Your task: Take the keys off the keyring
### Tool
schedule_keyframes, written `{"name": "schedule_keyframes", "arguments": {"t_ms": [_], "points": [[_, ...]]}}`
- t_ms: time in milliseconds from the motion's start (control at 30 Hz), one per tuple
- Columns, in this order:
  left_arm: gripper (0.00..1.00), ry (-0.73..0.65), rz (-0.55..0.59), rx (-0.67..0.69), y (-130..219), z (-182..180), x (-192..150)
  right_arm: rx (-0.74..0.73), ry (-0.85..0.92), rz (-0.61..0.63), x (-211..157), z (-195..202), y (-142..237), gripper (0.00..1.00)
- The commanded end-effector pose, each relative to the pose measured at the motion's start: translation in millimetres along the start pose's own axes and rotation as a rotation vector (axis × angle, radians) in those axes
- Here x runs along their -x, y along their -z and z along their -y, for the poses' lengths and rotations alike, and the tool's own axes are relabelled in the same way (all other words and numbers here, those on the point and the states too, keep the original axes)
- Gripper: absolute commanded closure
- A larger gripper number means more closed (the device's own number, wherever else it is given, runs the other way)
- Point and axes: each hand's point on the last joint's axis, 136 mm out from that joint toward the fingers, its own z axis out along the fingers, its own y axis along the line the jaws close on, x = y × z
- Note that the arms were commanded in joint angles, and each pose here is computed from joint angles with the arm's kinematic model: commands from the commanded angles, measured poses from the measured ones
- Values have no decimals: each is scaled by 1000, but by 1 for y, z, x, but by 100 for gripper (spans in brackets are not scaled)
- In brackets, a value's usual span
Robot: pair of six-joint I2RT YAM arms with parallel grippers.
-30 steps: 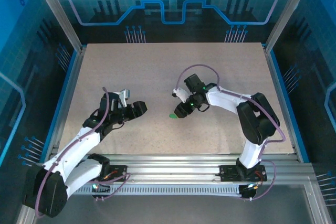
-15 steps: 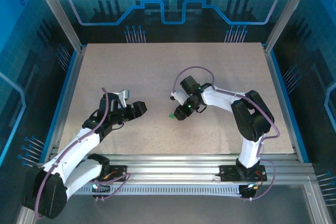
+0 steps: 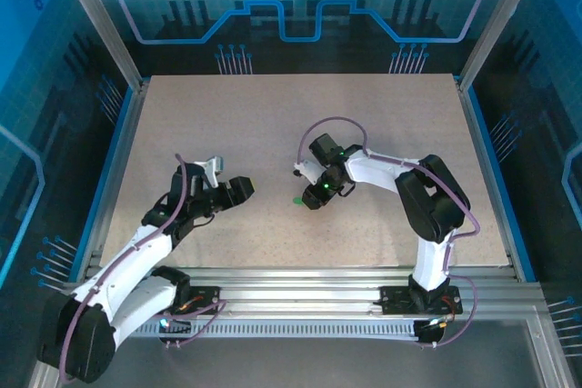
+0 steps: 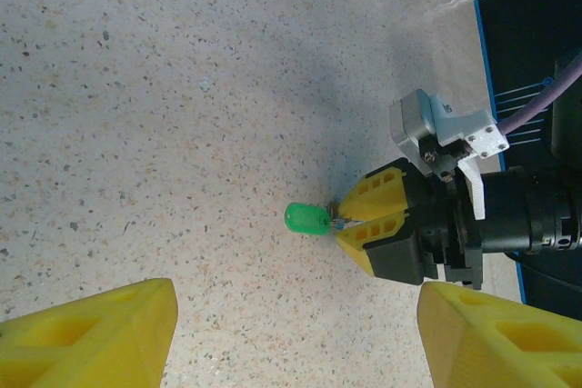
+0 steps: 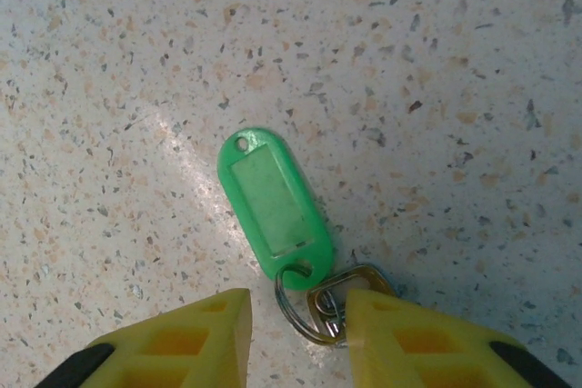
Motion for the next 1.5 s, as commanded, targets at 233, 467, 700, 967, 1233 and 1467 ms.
{"name": "schedule_keyframes", "arguments": {"t_ms": [233,467,700,967,1233,1467], "points": [[28,15,1,-14,1,1,-4,-27,49,9,10,-8,13,85],[28,-3,25,-60,9,23,11,-58,123,124,35,-23,64,87],[27,-50,54,-105,18,50,31,-61,169,191,47,-36,99,67],[27,-28,36,-107,14,46,25,-34,70,101,20,-20,38,53],[27,-28,31,-93,12,41,22,-6,32,73,14,-13,12,53],[27,-20,24,-88,11,38,19,-9,23,27,8,-6,0,55]]}}
